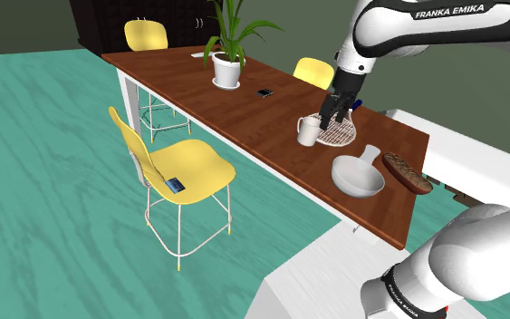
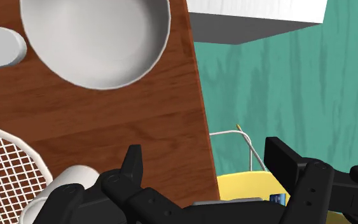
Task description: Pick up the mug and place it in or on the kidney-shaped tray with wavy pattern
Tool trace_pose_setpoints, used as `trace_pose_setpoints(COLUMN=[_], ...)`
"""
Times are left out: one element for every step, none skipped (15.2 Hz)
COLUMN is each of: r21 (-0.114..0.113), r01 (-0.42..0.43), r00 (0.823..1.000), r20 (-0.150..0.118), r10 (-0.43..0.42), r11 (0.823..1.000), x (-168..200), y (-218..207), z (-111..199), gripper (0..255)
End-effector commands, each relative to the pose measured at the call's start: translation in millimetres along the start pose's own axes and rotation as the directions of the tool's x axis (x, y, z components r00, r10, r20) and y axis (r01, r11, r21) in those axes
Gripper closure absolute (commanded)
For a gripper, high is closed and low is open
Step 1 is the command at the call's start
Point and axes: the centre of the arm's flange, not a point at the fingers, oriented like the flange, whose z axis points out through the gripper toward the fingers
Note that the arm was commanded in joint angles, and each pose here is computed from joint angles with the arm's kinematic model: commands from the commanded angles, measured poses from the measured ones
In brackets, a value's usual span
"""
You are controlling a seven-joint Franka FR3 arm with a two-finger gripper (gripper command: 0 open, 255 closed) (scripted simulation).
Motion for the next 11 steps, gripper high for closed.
trace_pose_setpoints(r21=[-0.008,-0.011,-0.014,-0.018,-0.021,-0.025,-0.028,-0.031,-0.035,-0.038,-0.041], r01=[-0.001,-0.001,-0.002,-0.003,-0.003,-0.004,-0.004,-0.005,-0.006,-0.006,-0.007], r00=[1.000,1.000,1.000,1.000,1.000,1.000,1.000,1.000,1.000,1.000,1.000], r20=[-0.004,-0.006,-0.007,-0.009,-0.010,-0.012,-0.013,-0.015,-0.016,-0.018,-0.019], r10=[0.001,0.001,0.002,0.002,0.003,0.003,0.004,0.005,0.005,0.006,0.006], r11=[1.000,1.000,1.000,1.000,1.000,1.000,1.000,0.999,0.999,0.999,0.999], x=[17.7,26.1,34.6,43.1,51.5,60.0,68.5,77.0,85.5,93.9,102.4], y=[16.4,23.9,31.5,39.0,46.6,54.3,61.9,69.6,77.3,85.0,92.7], z=[12.7,18.5,24.3,30.1,35.8,41.5,47.1,52.7,58.3,63.8,69.3], gripper=[0,0,0,0,0,0,0,0,0,0,0])
